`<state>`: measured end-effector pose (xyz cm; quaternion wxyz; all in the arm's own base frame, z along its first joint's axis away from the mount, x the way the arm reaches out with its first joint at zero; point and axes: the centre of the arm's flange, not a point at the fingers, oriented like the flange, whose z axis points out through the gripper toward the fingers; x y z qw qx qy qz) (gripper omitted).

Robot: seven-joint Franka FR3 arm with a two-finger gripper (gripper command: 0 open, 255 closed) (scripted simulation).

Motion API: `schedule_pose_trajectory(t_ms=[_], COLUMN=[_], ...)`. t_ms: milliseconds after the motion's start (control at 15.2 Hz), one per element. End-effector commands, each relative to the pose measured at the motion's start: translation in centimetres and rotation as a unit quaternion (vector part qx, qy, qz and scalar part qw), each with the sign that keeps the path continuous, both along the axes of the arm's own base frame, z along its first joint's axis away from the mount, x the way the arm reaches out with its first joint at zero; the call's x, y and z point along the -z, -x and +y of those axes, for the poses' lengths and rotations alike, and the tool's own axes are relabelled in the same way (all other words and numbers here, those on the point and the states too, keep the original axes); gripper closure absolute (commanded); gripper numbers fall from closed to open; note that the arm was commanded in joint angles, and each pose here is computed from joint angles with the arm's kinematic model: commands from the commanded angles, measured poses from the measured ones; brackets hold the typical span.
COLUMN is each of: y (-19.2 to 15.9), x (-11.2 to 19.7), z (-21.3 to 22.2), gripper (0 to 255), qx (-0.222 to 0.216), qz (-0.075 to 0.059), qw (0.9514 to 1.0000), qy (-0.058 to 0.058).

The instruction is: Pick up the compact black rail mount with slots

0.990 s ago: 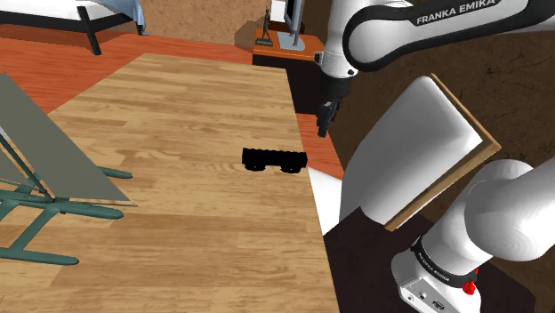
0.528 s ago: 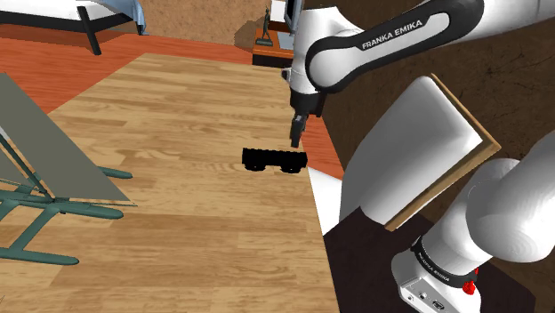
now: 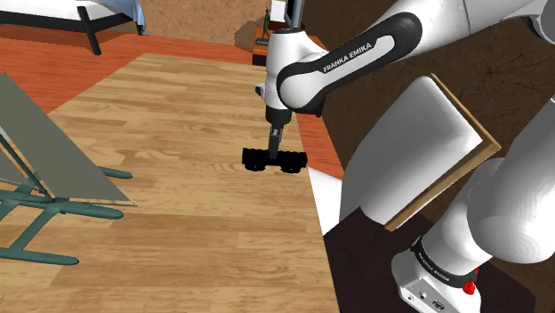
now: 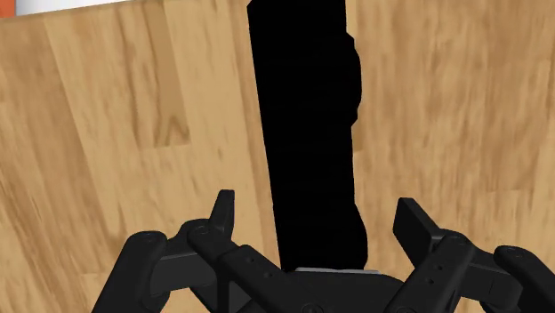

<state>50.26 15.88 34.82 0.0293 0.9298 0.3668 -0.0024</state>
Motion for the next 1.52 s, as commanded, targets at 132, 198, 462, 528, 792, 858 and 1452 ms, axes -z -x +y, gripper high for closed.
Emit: schedule_pose_trajectory(t_ms=[132, 198, 462, 528, 792, 858, 1452], y=[-0.1, -0.1, -0.1, -0.1, -0.1, -0.1, -0.1], x=[2.1, 2.6, 3.4, 3.4, 3.4, 3.4, 0.3], z=[0.2, 0.2, 0.2, 0.2, 0.2, 0.2, 0.2], gripper=[0, 0, 255, 255, 255, 255, 255], qx=[-0.002, -0.002, -0.002, -0.002, -0.002, -0.002, -0.002], qz=[0.0, 0.0, 0.0, 0.0, 0.0, 0.0, 0.0], qw=[1.0, 1.0, 1.0, 1.0, 1.0, 1.0, 1.0], qy=[0.0, 0.0, 0.0, 0.0, 0.0, 0.0, 0.0])
